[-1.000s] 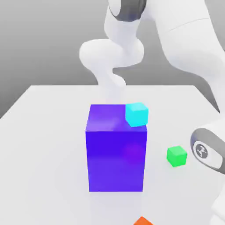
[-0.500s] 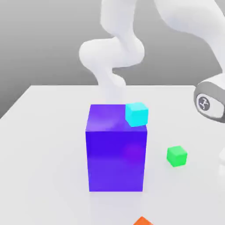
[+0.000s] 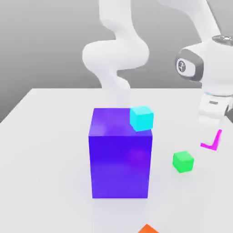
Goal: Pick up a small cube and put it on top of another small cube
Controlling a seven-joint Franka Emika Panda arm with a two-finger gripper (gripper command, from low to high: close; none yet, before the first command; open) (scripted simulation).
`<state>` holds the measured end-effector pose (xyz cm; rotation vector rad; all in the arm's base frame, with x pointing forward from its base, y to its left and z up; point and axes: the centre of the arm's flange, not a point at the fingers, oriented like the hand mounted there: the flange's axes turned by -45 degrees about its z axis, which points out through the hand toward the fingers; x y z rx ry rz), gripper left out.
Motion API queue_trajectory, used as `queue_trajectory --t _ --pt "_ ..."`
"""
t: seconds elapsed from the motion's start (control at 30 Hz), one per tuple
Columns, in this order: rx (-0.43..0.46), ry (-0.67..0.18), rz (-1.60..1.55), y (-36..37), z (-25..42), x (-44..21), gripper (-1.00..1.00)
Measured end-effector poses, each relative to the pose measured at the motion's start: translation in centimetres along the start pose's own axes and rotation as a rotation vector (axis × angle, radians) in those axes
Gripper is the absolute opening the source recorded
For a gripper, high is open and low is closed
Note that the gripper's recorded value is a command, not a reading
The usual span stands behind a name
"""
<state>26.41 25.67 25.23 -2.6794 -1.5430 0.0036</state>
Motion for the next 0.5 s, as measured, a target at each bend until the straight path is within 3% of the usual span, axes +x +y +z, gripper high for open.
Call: queue_trajectory --t 0.1,0.4,0.43,0.5 --pt "-0.037 -0.020 -0.023 -0.8 0.9 -3.0 -1.00" --pt "-0.050 -0.026 -0.026 -0.6 6.6 -3.6 -1.00" --pt "-0.048 -0.025 -0.026 -0.6 7.2 -3.7 1.00" --pt "-0.048 -0.025 -0.020 -0.4 7.2 -3.8 1.00"
